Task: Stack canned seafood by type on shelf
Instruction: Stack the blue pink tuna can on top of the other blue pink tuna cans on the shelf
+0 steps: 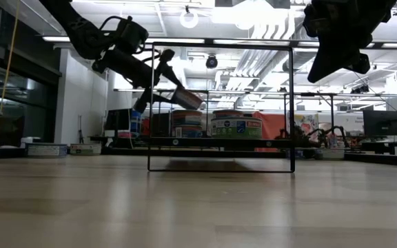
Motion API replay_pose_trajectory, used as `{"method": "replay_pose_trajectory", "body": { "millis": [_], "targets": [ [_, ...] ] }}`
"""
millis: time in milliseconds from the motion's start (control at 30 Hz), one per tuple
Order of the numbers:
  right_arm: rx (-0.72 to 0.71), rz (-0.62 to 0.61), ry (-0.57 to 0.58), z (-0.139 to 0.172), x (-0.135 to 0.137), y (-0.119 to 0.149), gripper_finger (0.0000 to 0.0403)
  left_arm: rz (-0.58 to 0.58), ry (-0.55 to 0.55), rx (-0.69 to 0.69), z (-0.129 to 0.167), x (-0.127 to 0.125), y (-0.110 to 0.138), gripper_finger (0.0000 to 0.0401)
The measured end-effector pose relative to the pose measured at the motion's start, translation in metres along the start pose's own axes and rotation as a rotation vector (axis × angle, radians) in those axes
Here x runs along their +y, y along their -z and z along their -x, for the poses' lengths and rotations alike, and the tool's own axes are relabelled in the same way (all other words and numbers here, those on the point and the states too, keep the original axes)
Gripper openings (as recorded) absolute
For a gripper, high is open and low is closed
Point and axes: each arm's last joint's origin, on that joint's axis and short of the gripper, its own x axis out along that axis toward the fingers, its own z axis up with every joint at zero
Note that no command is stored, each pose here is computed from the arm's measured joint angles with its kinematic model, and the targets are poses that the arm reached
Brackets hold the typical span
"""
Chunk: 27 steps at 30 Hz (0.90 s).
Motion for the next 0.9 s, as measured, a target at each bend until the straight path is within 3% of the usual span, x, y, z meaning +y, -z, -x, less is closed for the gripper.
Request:
{"method": "replay_pose_trajectory", "body": {
  "millis": [333,467,600,700,900],
  "targets": [
    [-0.034,-0.011,-0.022,0.0,0.003,-0.003,0.0,-0.001,0.011,0.003,0.0,-0.001,0.0,0.0209],
    [-0.153,-0.002,-0.056,0.001,0.009,-0.011,0.0,-0.002,0.011,0.003,0.0,-0.001,0.0,0.0209],
    [-0.363,0.127,-0.163,0.005,0.02,-0.035,0.0,-0.006,0.01,0.004,0.0,-0.001,0.0,0.0209],
    [-0.487,0.112,-0.213,0.0,0.017,-0.063,0.0,-0.014,0.008,0.01,0.0,-0.001,0.001,0.0209],
    [-0.448,0.089,-0.249,-0.049,-0.006,-0.111,0.0,-0.046,0.015,0.028,0.0,-0.003,0.007,0.0209]
  ]
}}
